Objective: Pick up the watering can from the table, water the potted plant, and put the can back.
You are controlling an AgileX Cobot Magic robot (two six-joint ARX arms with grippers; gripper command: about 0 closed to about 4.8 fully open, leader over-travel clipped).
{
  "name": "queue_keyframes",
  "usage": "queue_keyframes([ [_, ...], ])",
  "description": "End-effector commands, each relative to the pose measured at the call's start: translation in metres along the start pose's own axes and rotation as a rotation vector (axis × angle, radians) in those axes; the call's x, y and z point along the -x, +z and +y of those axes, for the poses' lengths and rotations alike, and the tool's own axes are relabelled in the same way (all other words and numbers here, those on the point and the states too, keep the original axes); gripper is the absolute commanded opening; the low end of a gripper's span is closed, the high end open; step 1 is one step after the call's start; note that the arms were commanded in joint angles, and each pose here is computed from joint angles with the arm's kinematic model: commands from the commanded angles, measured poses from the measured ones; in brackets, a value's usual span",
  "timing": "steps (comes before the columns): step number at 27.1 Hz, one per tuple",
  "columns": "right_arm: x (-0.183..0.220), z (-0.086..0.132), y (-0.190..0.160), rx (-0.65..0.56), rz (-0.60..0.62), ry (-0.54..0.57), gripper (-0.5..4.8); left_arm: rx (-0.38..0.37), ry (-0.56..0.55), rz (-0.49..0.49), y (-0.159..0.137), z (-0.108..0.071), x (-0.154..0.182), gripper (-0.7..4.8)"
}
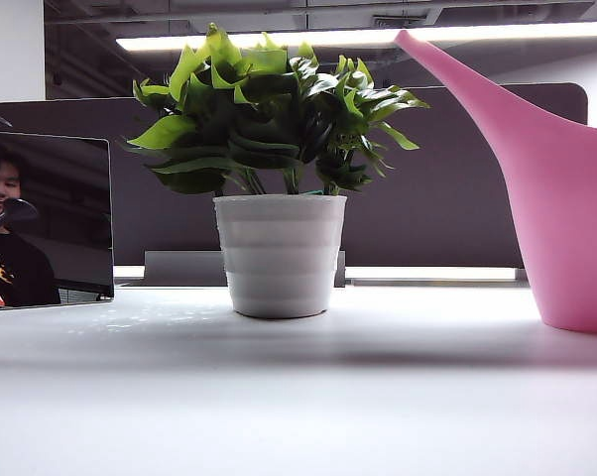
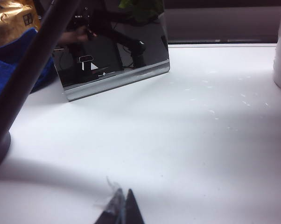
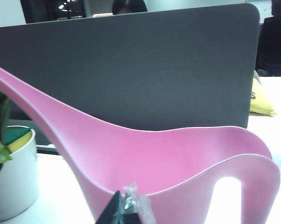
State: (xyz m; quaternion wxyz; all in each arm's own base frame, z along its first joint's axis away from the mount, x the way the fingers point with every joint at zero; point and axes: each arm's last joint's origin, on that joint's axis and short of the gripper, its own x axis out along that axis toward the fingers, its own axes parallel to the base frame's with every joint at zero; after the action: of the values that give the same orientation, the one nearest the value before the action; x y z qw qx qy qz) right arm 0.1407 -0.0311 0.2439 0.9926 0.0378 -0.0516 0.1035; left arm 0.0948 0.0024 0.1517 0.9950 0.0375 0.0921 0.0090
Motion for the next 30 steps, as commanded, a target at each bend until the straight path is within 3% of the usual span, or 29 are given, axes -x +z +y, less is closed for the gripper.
queue_keyframes([
  [1,0.008,0.005,0.001,-0.015,0.015,-0.001,-0.01,0.0,-0.005,0.009,-0.002,0.0,-0.001,-0.05],
  [13,0.027,0.016,0.002,-0.019,0.024,-0.004,-0.01,0.0,-0.004,0.008,-0.002,0.0,-0.001,-0.05],
  [30,0.025,0.032,0.002,-0.029,0.029,0.152,-0.01,0.0,-0.005,0.01,-0.002,0.0,-0.001,-0.05],
])
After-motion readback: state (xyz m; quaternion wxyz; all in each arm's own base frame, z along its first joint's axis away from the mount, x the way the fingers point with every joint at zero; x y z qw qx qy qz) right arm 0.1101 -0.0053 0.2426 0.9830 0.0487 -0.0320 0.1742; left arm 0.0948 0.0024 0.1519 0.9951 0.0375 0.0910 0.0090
